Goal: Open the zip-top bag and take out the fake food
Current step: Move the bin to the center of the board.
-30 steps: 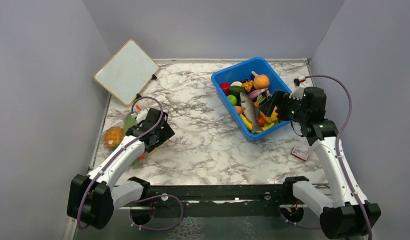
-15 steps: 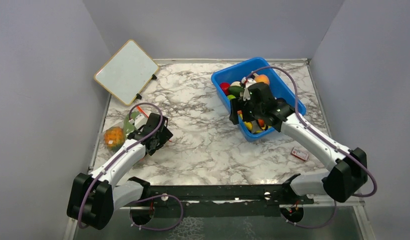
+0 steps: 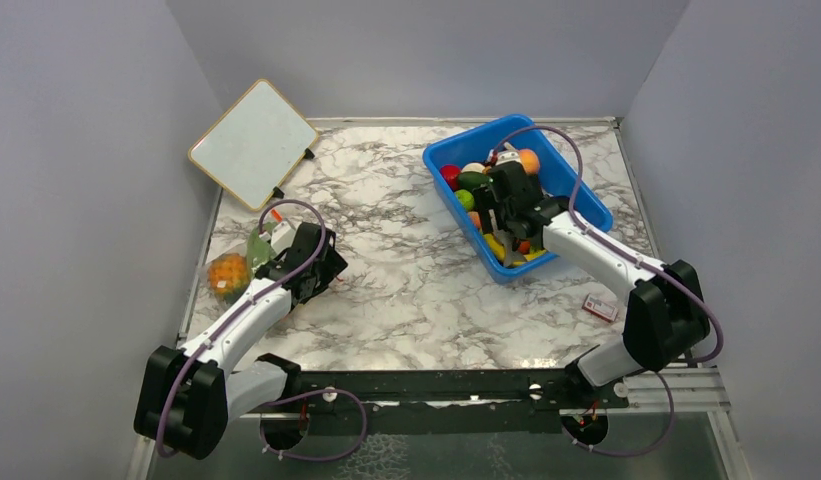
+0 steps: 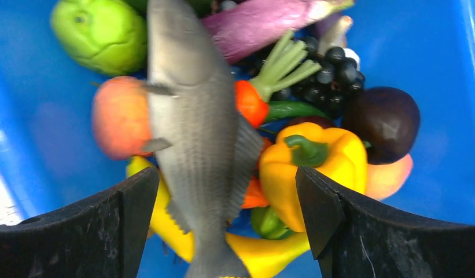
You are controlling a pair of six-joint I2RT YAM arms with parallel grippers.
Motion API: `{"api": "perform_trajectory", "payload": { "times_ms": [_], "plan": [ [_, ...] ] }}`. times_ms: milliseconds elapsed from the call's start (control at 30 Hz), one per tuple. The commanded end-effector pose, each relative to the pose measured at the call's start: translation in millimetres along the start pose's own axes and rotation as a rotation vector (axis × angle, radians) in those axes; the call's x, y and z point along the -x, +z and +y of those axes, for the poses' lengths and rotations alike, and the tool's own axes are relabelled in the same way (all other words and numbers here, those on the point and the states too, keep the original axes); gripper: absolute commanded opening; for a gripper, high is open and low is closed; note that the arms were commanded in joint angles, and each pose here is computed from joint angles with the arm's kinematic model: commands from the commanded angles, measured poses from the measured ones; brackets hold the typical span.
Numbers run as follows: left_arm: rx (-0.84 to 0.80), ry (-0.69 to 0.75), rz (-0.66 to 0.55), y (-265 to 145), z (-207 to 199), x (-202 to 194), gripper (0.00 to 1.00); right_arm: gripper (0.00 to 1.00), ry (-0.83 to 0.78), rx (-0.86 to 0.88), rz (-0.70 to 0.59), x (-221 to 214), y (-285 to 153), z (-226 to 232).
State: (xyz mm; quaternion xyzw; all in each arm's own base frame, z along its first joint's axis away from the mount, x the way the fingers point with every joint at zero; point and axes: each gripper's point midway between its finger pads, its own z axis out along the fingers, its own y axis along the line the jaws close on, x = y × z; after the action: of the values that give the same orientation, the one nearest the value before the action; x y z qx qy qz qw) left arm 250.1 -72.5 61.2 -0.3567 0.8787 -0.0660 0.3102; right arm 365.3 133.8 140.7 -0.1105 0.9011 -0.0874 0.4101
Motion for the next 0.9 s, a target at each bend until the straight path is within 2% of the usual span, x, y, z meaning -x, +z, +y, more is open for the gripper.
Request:
{"api": "perform_trajectory", "payload": {
  "times_ms": [0, 67, 200, 267, 333, 433, 600, 733, 867],
  "plan": [
    [-0.036, 0.024, -0.006, 2, -9, 4, 0.79, 0.90, 0.041, 0.040, -0.034, 12, -4, -9],
    [-0.033, 0.025, -0.004, 4, -10, 3, 0.79, 0.89, 0.066, 0.201, -0.083, 30, -20, 15],
    [-0.046, 0.034, -0.004, 2, -14, 6, 0.79, 0.88, 0.164, 0.406, -0.237, 67, -64, 35],
    [-0.042, 0.031, -0.010, 2, -12, 6, 0.78, 0.84, 0.205, 0.506, -0.262, 72, -79, 48],
    [-0.030, 0.027, -0.021, 3, -9, 7, 0.77, 0.82, 0.205, 0.570, -0.229, 64, -80, 62],
    [-0.017, 0.020, -0.034, 5, -6, 9, 0.77, 0.82, 0.199, 0.529, -0.153, 46, -65, 68],
    [0.031, -0.022, -0.063, 8, 1, 13, 0.77, 0.82, 0.184, 0.517, -0.168, 38, -59, 77],
    [0.049, -0.062, -0.066, 12, 2, 14, 0.76, 0.83, 0.113, 0.365, -0.094, 15, -28, 63],
    [0.044, -0.055, -0.047, 14, -3, 12, 0.65, 0.83, 0.135, 0.145, -0.069, 5, -10, 30]
  ]
}}
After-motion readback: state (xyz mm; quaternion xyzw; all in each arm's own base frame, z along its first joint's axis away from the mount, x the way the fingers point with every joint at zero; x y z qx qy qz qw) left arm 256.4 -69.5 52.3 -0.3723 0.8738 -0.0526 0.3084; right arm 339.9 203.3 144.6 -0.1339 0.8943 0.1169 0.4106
